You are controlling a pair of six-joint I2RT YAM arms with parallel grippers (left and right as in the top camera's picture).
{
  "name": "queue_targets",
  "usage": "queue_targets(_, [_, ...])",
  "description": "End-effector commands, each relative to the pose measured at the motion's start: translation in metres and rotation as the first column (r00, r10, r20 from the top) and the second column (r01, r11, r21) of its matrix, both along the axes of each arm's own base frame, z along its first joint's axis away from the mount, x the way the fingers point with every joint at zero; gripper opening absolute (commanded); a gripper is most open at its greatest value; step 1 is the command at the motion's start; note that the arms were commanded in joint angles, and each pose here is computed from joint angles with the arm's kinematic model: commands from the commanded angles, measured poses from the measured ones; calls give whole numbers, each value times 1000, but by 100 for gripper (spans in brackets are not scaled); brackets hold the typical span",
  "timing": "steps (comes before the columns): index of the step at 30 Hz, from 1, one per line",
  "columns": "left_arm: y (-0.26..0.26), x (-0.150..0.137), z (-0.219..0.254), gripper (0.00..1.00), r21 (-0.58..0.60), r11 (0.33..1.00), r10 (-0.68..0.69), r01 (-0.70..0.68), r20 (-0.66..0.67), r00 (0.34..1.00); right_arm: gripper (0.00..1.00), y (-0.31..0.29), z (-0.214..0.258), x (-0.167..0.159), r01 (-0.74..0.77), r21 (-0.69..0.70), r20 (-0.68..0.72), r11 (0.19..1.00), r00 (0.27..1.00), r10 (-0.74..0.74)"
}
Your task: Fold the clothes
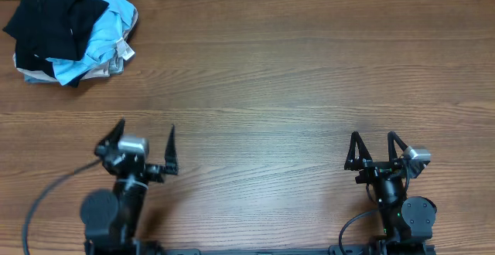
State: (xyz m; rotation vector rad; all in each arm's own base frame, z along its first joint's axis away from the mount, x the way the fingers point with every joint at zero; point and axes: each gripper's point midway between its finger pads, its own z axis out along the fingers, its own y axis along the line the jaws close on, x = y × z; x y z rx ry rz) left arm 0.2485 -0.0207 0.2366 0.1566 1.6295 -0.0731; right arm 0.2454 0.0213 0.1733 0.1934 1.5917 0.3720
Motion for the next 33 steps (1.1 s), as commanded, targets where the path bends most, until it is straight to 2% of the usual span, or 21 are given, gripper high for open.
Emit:
queue_targets(1, [2, -6, -11, 100, -15, 1000, 14, -13, 38, 999, 100, 3, -1, 0, -13, 4, 6, 1000, 1000, 13])
queue_targets(10, [12, -6, -33, 100, -23, 997, 70, -68, 127, 989, 100, 3, -1, 0, -14, 4, 6, 1000, 1000, 14])
queue_targets(14, [22, -2, -50, 100, -81, 989, 134, -126, 104, 986, 100, 3, -1, 0, -13, 4, 6, 1000, 1000, 13])
queue_targets(19, [24, -3, -82, 100, -80, 986, 146, -148, -27, 989, 100, 3, -1, 0, -13, 4, 6, 1000, 1000, 13])
queue_targets(33, [24, -2, -80, 100, -109, 983, 144, -146, -23, 989, 100, 3, -1, 0, -13, 4, 6, 1000, 1000, 13])
